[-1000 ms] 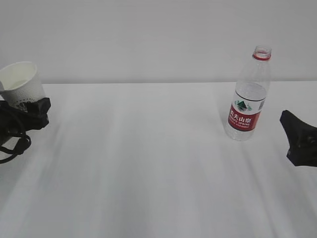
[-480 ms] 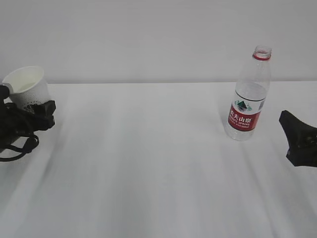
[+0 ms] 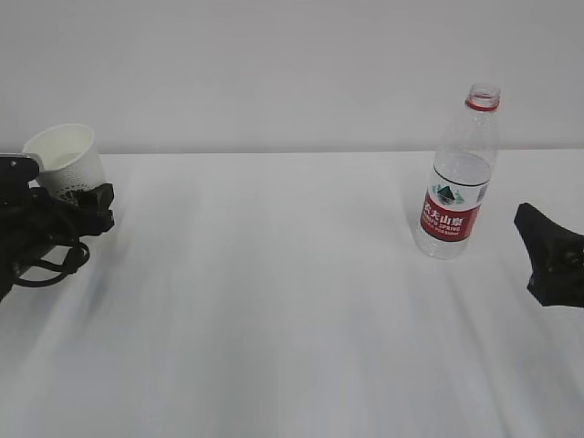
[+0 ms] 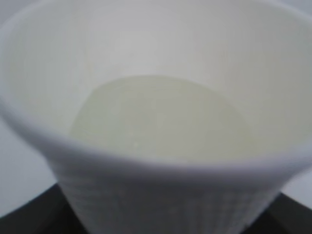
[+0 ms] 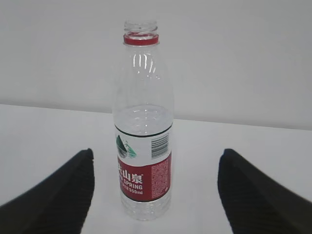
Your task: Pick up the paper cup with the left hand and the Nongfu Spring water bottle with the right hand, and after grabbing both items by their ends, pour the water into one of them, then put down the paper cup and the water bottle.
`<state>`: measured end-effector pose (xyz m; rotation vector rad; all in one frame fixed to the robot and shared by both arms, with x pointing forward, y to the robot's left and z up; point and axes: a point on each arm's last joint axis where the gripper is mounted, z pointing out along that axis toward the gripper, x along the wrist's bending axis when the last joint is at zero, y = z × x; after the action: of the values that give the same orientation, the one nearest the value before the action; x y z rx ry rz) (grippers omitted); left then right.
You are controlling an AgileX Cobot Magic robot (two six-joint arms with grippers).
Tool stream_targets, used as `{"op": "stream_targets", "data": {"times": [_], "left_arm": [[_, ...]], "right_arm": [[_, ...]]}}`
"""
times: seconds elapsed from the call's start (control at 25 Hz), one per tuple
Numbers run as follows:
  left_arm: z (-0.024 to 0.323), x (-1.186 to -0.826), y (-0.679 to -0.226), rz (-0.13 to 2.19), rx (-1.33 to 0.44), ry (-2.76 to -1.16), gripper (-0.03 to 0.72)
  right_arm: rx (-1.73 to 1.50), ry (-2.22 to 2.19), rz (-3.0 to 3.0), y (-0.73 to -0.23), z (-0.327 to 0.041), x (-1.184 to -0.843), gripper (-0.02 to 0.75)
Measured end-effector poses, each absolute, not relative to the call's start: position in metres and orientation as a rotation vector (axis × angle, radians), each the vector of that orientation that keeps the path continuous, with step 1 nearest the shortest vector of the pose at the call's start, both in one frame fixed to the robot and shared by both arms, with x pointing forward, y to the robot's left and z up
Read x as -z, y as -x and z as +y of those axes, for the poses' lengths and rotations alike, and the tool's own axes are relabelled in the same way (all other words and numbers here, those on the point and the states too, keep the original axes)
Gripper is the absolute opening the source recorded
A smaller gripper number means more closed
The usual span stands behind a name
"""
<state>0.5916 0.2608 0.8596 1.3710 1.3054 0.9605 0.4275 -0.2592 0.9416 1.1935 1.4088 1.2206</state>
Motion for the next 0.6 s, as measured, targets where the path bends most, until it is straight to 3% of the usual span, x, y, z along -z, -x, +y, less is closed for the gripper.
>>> {"op": "stream_targets", "data": {"times": [0.6], "left_arm": [[0.259, -0.834, -0.612, 1.317, -0.961, -1.374, 0.524]], "right_arm": [[-1.221, -1.193, 1.409, -0.428, -0.259, -0.942, 0.593]]}}
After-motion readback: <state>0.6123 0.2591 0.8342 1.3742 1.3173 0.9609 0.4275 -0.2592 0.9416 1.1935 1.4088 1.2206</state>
